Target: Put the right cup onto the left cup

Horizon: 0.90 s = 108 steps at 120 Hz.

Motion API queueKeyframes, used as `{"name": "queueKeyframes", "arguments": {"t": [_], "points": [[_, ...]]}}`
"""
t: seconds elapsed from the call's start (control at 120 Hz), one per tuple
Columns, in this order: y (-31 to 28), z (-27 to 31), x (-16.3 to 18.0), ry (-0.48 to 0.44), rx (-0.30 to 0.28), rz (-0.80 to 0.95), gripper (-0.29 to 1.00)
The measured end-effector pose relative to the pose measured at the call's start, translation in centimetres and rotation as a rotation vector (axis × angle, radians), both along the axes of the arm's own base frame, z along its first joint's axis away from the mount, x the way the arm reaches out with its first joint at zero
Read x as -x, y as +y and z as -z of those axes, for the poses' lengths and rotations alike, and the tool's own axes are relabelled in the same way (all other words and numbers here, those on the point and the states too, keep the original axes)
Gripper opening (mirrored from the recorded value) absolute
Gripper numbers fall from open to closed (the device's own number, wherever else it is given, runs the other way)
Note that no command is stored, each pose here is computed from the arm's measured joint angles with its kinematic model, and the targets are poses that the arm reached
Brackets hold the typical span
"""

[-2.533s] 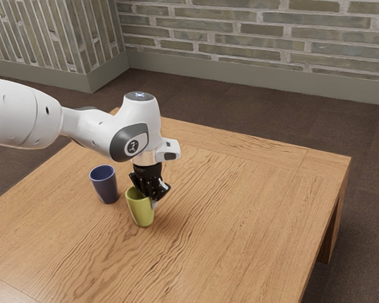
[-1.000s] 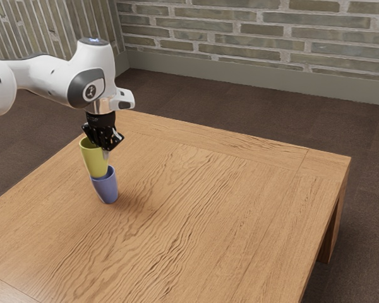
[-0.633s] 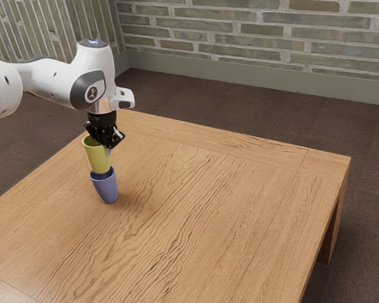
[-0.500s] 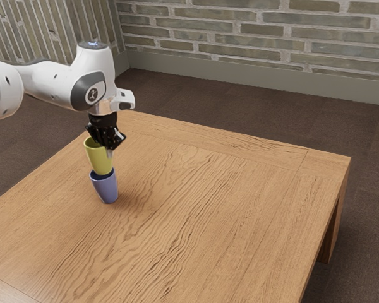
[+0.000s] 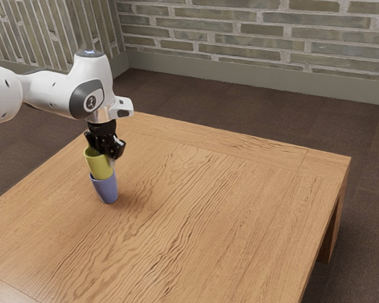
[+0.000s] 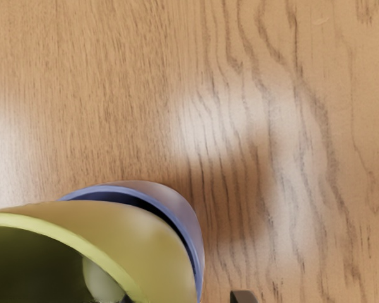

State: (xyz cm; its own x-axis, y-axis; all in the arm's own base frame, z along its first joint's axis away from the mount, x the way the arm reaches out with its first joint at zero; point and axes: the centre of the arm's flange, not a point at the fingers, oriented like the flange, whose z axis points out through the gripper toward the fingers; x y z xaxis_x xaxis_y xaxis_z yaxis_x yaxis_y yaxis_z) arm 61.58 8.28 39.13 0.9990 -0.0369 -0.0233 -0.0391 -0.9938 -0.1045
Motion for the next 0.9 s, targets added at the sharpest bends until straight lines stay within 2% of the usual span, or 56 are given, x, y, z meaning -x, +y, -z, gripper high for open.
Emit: {"name": "queueKeyframes", "arguments": {"t": [0.142,0.308,0.675,0.9], "points": [[0.3,-0.9,0.3,-0.011,0.001,-0.001,0.42],[-0.1,-3.7,1.2,-0.046,0.002,0.005,0.57],[-4.2,-13.2,3.1,-0.153,0.015,-0.021,0.68],[-5.9,-18.5,3.9,-0.156,0.007,-0.032,0.69]]}}
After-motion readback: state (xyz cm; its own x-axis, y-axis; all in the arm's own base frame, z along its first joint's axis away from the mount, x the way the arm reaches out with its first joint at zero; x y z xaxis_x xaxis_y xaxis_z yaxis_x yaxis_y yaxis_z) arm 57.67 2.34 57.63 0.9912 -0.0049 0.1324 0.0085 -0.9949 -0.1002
